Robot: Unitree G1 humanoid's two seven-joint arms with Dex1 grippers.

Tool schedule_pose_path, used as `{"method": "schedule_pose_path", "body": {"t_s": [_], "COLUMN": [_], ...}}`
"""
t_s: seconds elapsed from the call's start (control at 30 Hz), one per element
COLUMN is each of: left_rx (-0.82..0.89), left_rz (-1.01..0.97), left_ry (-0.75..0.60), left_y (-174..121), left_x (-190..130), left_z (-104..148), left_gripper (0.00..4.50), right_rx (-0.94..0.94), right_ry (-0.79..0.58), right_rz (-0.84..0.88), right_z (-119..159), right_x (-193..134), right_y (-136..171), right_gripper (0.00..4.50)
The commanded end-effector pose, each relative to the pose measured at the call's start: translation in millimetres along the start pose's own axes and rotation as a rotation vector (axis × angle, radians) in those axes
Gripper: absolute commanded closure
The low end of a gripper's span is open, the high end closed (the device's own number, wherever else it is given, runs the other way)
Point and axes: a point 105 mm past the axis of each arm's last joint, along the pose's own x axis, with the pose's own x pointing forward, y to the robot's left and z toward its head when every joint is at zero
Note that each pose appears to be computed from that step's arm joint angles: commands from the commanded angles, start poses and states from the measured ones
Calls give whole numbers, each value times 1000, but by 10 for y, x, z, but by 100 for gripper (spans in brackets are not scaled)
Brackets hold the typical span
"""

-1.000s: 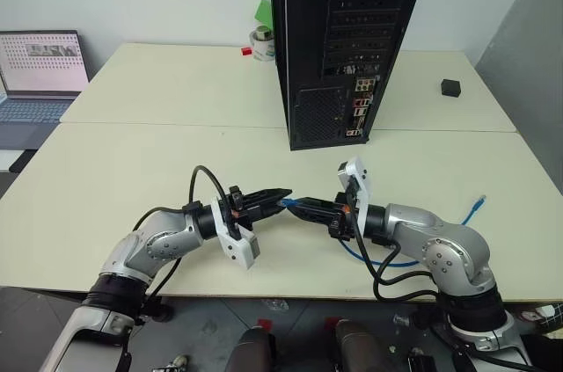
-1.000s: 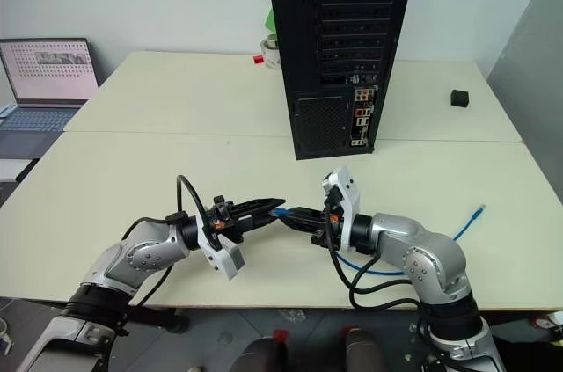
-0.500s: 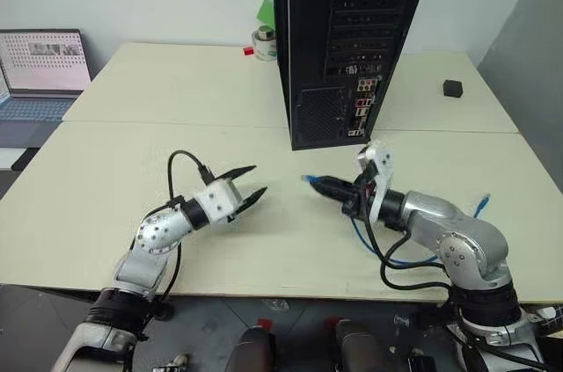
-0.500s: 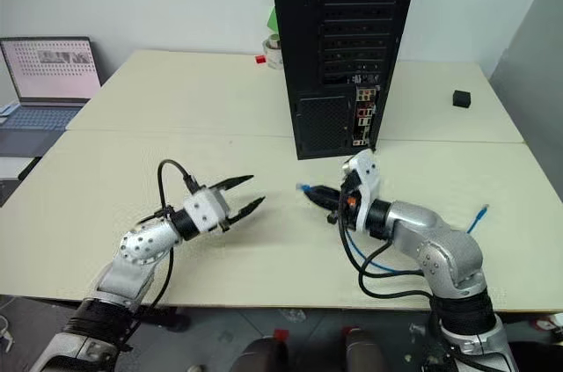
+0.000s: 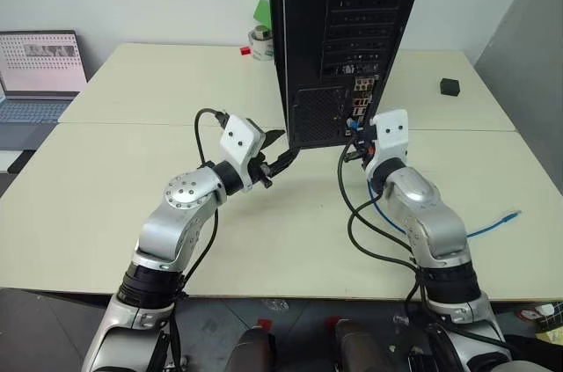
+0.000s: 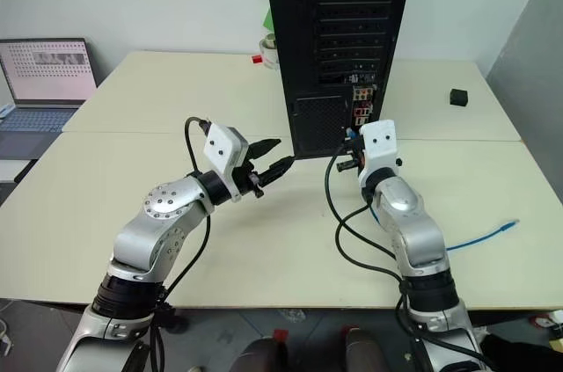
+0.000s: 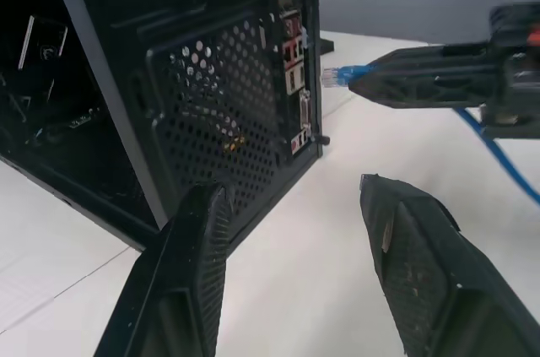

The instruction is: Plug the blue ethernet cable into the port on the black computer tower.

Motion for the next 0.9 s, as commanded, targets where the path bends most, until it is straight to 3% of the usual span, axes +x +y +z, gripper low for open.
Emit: {"method": "schedule_pose_path", "body": {"t_s": [0.03,0.9], "left_rx": [47,72], "left_rz": [6,70], "left_ry": [-47,-83], "left_y": [2,-51], "left_x": [7,110], "left_z": [197,276], "left_gripper": [198,198], "right_rx": [-12,27], "right_ry": [-84,-102], "right_rz": [-70,-96], "right_z": [199,242], "right_x": [89,333], "right_y": [-117,-166], "right_gripper": [447,447]}}
